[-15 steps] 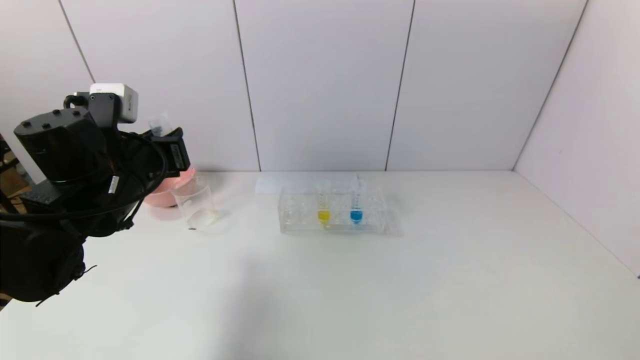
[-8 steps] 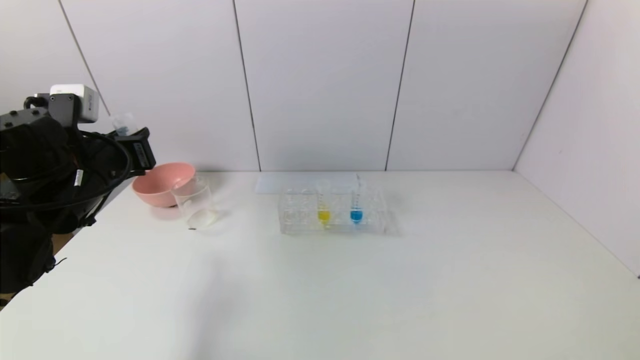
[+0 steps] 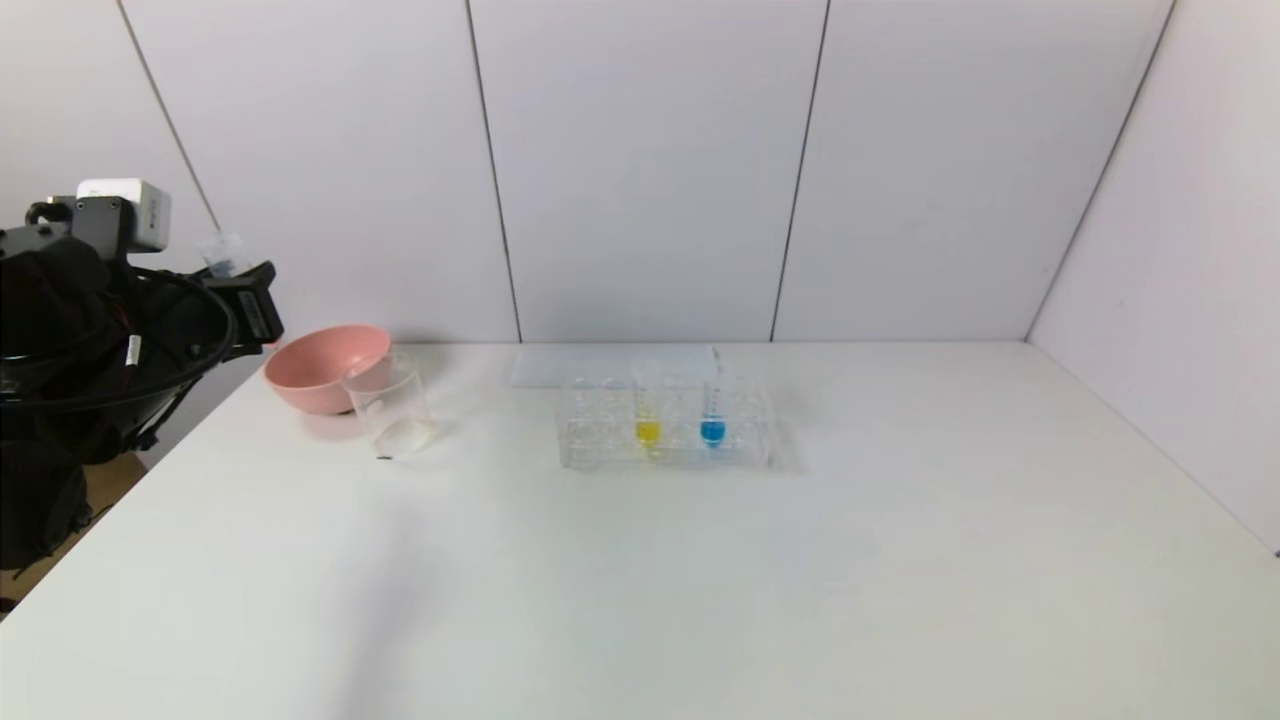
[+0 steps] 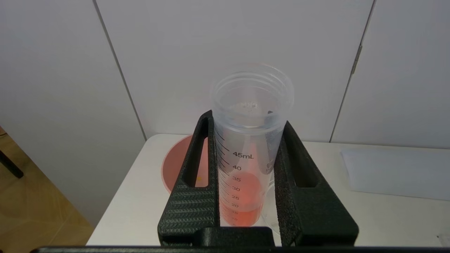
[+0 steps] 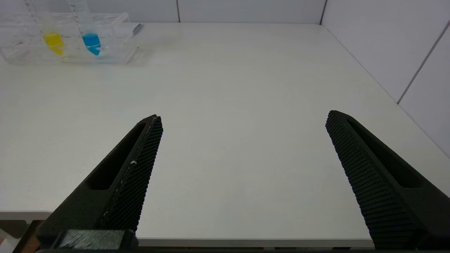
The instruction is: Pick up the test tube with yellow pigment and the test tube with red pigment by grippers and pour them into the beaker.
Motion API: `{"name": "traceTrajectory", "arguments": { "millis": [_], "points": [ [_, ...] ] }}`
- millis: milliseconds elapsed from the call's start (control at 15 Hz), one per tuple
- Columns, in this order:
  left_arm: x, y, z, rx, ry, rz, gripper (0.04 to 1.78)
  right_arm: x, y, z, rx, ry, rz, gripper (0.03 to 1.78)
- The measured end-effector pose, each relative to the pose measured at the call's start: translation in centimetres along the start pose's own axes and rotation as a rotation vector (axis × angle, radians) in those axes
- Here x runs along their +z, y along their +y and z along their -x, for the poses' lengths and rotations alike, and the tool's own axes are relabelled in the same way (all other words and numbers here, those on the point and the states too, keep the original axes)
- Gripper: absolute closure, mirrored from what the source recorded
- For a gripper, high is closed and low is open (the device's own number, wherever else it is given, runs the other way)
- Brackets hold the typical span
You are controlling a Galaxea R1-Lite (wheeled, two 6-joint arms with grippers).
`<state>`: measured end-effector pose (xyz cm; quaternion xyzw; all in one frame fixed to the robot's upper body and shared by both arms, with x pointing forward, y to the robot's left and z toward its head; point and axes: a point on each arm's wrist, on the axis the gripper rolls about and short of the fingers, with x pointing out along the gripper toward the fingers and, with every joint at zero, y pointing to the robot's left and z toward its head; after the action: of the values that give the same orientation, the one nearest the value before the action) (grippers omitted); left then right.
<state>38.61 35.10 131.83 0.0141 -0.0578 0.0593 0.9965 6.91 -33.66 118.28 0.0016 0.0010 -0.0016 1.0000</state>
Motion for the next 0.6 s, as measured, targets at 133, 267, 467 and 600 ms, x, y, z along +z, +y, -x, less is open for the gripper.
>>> {"name": "traceTrajectory", "arguments": {
  "millis": [133,267,467,600],
  "points": [
    [-0.2,0.2,-0.3,-0.001,0.006,-0.001,1.37,0.0,0.0,0.0,0.000,0.000,0.000,0.11],
    [-0.4,0.3,-0.5,-0.017,0.011,-0.002,1.37,0.0,0.0,0.0,0.000,0.000,0.000,0.11],
    [-1.0,0.5,-0.9,-0.021,0.025,-0.004,1.37,0.0,0.0,0.0,0.000,0.000,0.000,0.11],
    [-1.3,0.8,-1.2,-0.024,0.035,-0.007,1.37,0.0,0.0,0.0,0.000,0.000,0.000,0.11]
  ]
}}
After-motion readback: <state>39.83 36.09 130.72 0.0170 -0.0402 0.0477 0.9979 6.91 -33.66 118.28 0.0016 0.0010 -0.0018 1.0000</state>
